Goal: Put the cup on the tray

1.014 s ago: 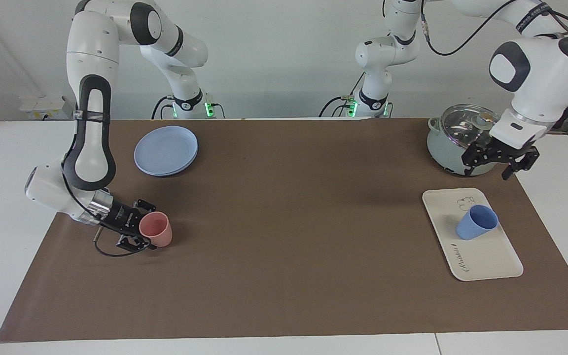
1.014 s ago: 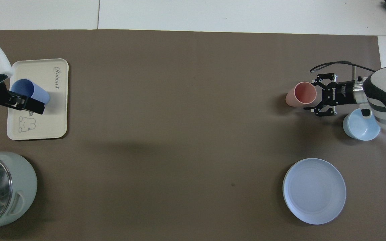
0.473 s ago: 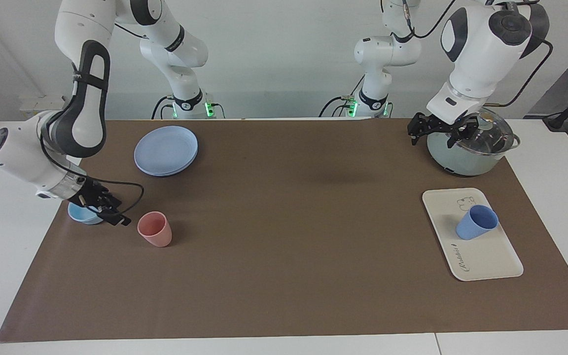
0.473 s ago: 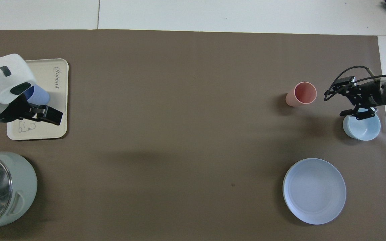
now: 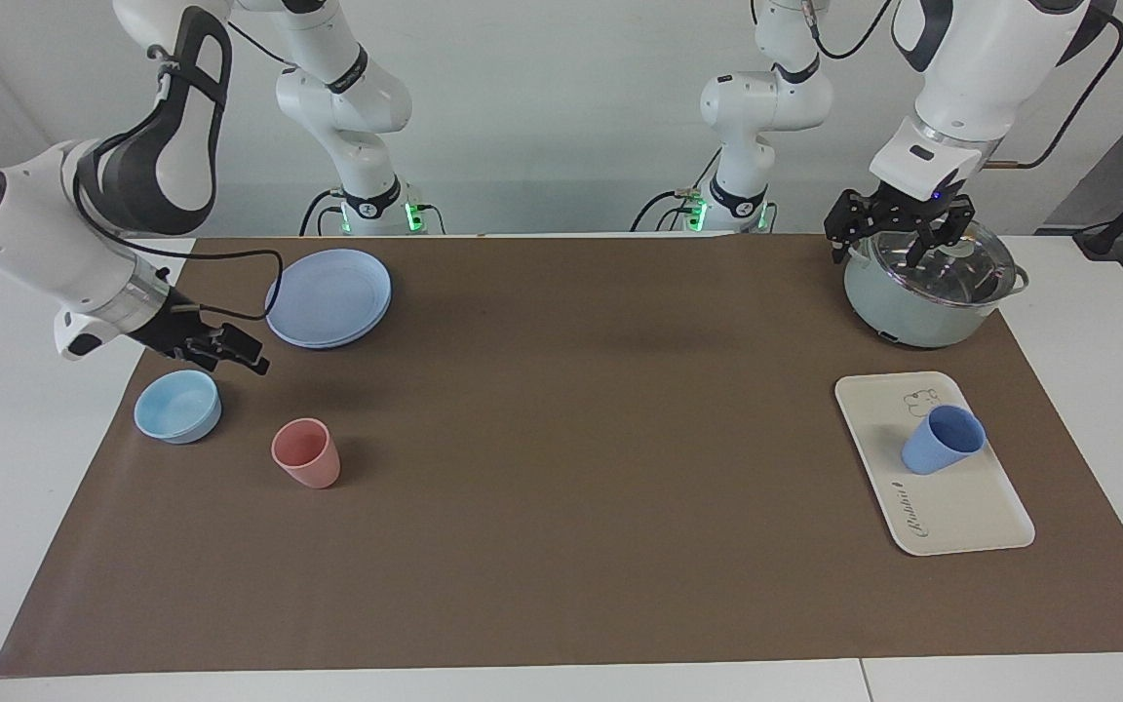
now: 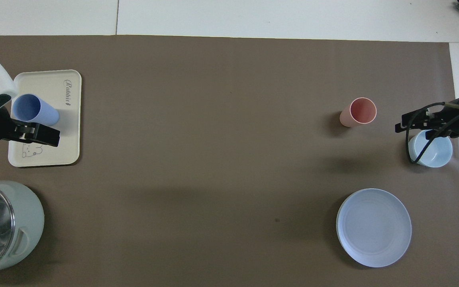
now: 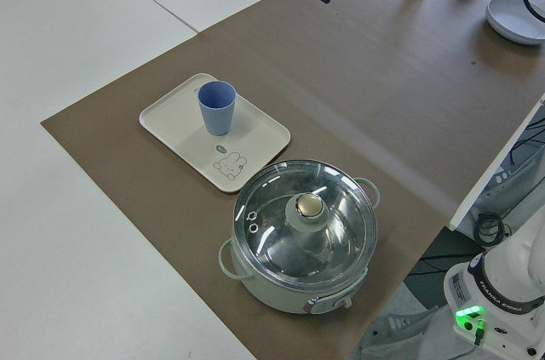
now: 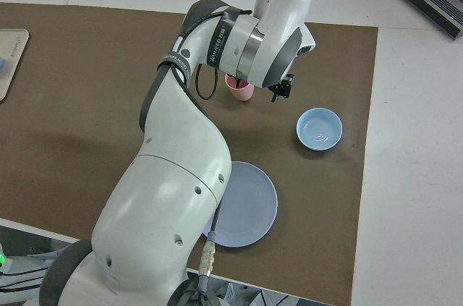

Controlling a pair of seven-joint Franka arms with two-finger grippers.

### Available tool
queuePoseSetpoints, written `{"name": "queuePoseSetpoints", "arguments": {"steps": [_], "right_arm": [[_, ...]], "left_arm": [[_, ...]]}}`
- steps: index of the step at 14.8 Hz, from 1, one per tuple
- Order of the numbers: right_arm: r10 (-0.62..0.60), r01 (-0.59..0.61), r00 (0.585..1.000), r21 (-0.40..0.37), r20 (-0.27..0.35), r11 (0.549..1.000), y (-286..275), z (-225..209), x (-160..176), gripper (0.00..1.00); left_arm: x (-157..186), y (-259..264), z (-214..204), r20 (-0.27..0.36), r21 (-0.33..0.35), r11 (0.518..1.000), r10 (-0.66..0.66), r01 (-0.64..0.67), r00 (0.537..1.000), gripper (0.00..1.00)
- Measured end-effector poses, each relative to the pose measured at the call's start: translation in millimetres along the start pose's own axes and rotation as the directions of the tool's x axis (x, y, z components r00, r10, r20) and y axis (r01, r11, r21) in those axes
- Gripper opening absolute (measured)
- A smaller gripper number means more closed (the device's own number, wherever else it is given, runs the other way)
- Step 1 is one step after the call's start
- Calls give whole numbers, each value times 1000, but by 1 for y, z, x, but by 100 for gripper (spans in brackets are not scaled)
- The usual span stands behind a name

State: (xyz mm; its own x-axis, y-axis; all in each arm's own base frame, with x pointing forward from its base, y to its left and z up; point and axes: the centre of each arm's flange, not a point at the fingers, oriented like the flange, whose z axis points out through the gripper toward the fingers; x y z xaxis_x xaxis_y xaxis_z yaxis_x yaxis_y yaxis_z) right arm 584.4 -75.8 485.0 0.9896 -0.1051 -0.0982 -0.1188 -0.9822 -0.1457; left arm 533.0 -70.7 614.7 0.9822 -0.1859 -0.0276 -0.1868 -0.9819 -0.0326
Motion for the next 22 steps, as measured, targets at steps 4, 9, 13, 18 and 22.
{"name": "queuePoseSetpoints", "arguments": {"steps": [4,9,13,18,22], "right_arm": [[-109,104,992,-86,-57,991,-48,-43,-24,100],[-173,159,983,-174,-64,972,-75,-96,-41,100],[-218,198,974,-223,-67,954,-103,-138,-47,100],[-164,147,985,-220,-60,965,-122,-135,-49,100],[-111,105,994,-218,-14,970,-116,-129,-54,100]], "left_arm": [[5,7,6,-32,-9,1000,1,-1,999,100],[2,10,-1,-22,-35,999,-16,15,1000,100],[0,10,-2,-8,-32,999,-16,16,1000,100],[-1,9,-1,-1,-29,999,-15,15,1000,100],[-1,9,0,1,-28,999,-16,16,1000,100]]}}
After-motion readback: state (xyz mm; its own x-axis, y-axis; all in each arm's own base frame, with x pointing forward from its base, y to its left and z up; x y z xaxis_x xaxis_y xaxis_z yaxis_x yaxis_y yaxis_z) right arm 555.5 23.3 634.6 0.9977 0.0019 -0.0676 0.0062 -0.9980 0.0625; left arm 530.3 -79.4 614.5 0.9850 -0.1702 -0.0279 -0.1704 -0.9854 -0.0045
